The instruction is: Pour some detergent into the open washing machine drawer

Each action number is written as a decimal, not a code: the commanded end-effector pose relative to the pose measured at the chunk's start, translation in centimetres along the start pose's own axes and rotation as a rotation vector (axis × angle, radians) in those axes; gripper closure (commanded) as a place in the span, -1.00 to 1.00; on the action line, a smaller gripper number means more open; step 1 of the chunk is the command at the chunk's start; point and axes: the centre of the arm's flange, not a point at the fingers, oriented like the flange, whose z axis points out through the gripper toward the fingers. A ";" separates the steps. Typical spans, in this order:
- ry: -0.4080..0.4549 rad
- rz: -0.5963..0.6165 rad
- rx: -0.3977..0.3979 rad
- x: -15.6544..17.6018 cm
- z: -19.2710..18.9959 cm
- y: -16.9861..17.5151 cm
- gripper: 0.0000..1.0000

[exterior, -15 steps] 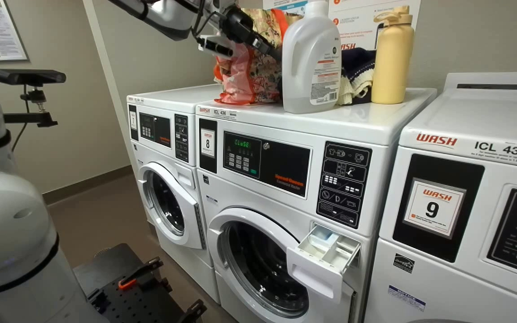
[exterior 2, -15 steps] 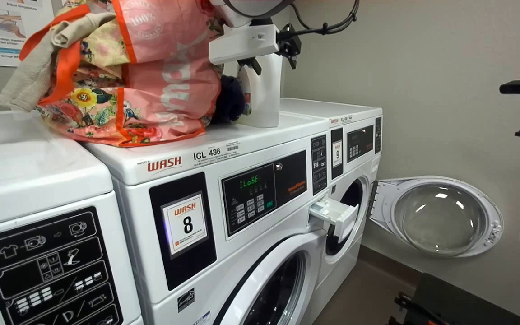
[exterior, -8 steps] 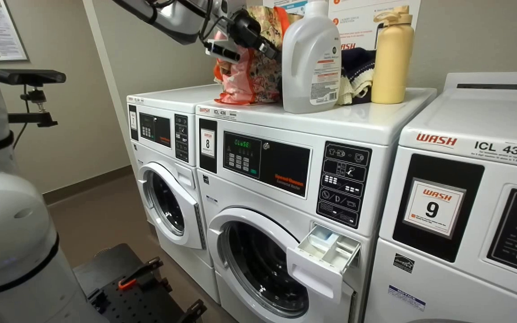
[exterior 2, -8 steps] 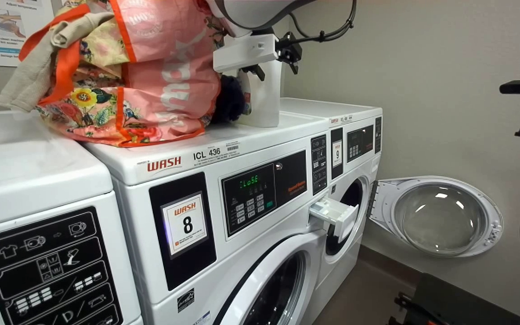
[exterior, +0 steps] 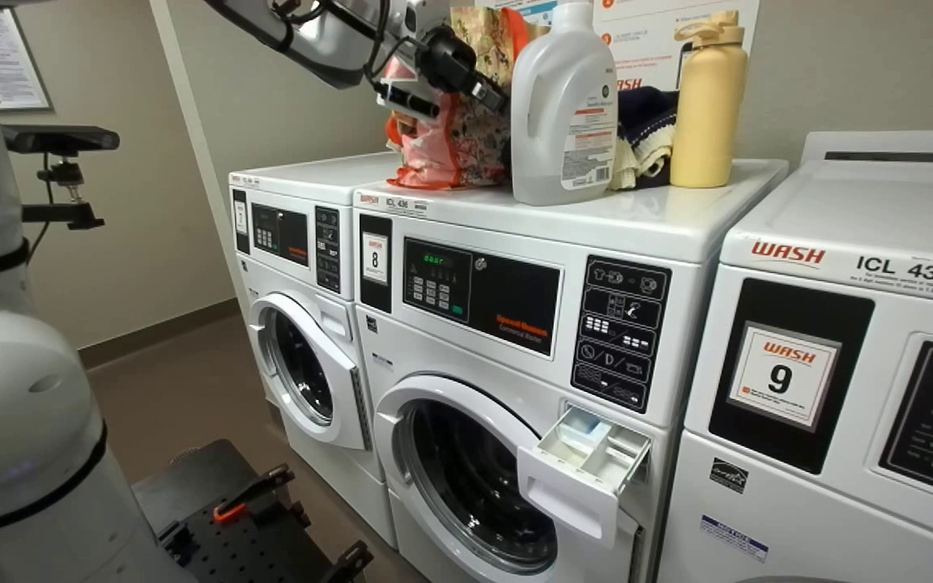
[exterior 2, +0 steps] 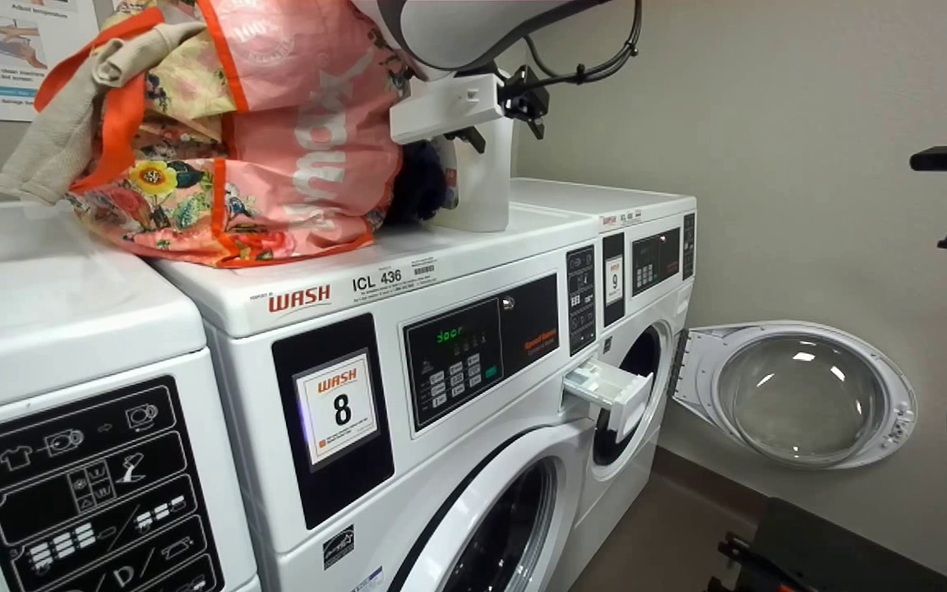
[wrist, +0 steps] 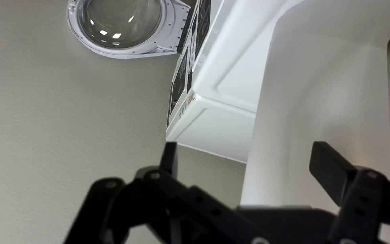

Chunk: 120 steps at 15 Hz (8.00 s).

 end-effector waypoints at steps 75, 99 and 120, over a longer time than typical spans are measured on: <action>-0.937 -0.294 -0.464 -3.9 22.4 17.2 0.88; -1.532 -0.448 -0.406 -6.4 30.5 12.2 0.88; -1.829 -0.468 -0.245 -4.6 36.3 13.6 0.88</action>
